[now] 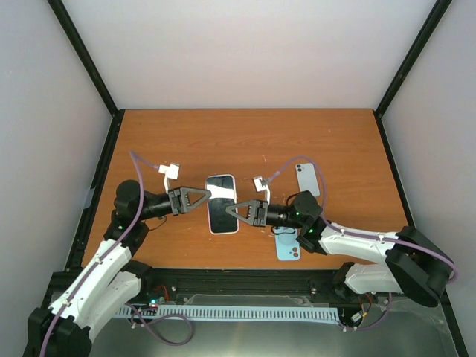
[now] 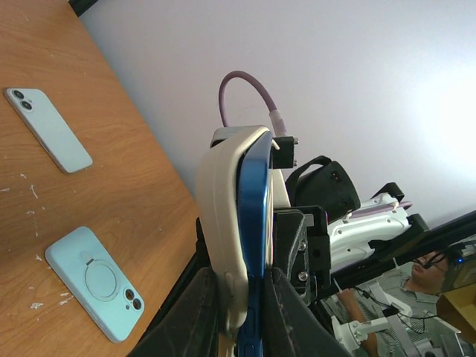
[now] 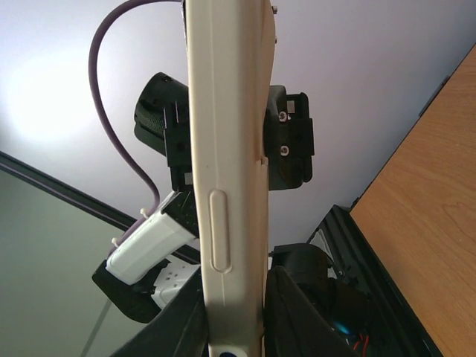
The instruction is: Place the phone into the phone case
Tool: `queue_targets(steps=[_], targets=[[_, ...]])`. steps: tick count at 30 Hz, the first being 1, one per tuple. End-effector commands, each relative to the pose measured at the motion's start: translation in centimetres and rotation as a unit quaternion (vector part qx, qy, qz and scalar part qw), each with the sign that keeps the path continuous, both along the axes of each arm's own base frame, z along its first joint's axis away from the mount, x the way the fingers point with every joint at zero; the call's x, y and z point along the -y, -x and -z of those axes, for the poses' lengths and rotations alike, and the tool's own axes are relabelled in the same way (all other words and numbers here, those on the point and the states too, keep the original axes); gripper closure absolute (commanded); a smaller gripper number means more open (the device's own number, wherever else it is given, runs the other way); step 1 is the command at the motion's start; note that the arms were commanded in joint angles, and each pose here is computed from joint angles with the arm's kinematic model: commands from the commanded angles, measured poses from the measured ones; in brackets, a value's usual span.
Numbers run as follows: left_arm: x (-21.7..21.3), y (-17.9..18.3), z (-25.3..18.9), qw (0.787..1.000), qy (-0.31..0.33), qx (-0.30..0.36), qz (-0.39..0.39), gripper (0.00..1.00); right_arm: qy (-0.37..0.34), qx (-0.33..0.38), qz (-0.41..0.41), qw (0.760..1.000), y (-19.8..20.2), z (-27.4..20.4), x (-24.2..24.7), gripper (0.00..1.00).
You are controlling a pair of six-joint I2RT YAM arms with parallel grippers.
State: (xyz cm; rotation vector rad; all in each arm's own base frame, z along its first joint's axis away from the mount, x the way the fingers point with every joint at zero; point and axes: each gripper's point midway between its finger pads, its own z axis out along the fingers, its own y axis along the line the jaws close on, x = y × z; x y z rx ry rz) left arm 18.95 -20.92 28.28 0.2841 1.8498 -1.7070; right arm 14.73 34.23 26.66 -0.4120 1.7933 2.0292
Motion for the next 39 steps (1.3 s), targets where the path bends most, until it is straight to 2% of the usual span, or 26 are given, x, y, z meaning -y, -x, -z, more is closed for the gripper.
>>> queue_targets(steps=[1, 4, 5, 7, 9, 13, 16, 23, 27, 34, 37, 39], targets=[[-0.2, 0.4, -2.7, 0.998, 0.001, 0.055, -0.006, 0.89, -0.027, 0.052, -0.011, 0.998, 1.1, -2.6, 0.3, 0.81], [-0.3, 0.6, -3.0, 0.998, -0.001, 0.058, -0.005, 0.61, -0.03, 0.065, -0.016, 0.997, 1.6, -3.0, 0.4, 0.81], [-0.3, 0.6, -3.0, 0.998, -0.002, 0.058, -0.005, 0.55, -0.033, 0.072, -0.02, 0.997, 1.8, -3.2, 0.5, 0.81], [-0.3, 0.5, -3.1, 0.998, -0.002, 0.057, -0.005, 0.49, -0.034, 0.081, -0.027, 0.996, 2.2, -3.5, 0.6, 0.81], [-0.2, 0.6, -3.4, 0.998, 0.0, 0.062, -0.004, 0.47, -0.031, 0.089, -0.036, 0.995, 2.6, -3.5, 0.5, 0.81], [-0.3, 0.6, -4.0, 0.997, 0.002, 0.073, -0.006, 0.5, -0.024, 0.09, -0.045, 0.995, 2.9, -3.1, 0.3, 0.81], [-0.2, 0.4, -3.9, 0.997, -0.002, 0.075, -0.005, 0.56, -0.025, 0.091, -0.05, 0.994, 3.1, -3.1, 0.3, 0.82], [-0.2, 0.1, -3.8, 0.997, -0.01, 0.078, -0.009, 0.98, -0.026, 0.089, -0.053, 0.994, 3.1, -2.9, 0.2, 0.81], [-0.3, -0.6, -3.4, 0.997, -0.03, 0.071, -0.025, 1.0, -0.021, 0.086, -0.05, 0.995, 2.9, -2.6, 0.1, 0.81], [-0.4, -0.7, -3.3, 0.996, -0.046, 0.065, -0.027, 1.0, -0.023, 0.073, -0.007, 0.997, 1.5, -3.5, 0.1, 0.72], [-0.3, -0.4, -3.2, 0.997, -0.046, 0.059, -0.018, 1.0, -0.021, 0.07, 0.019, 0.997, 0.5, -4.3, 0.0, 0.76], [-0.2, -0.1, -3.2, 0.998, -0.04, 0.052, -0.009, 0.93, -0.021, 0.069, 0.02, 0.997, 0.3, -4.7, -0.2, 0.81]])
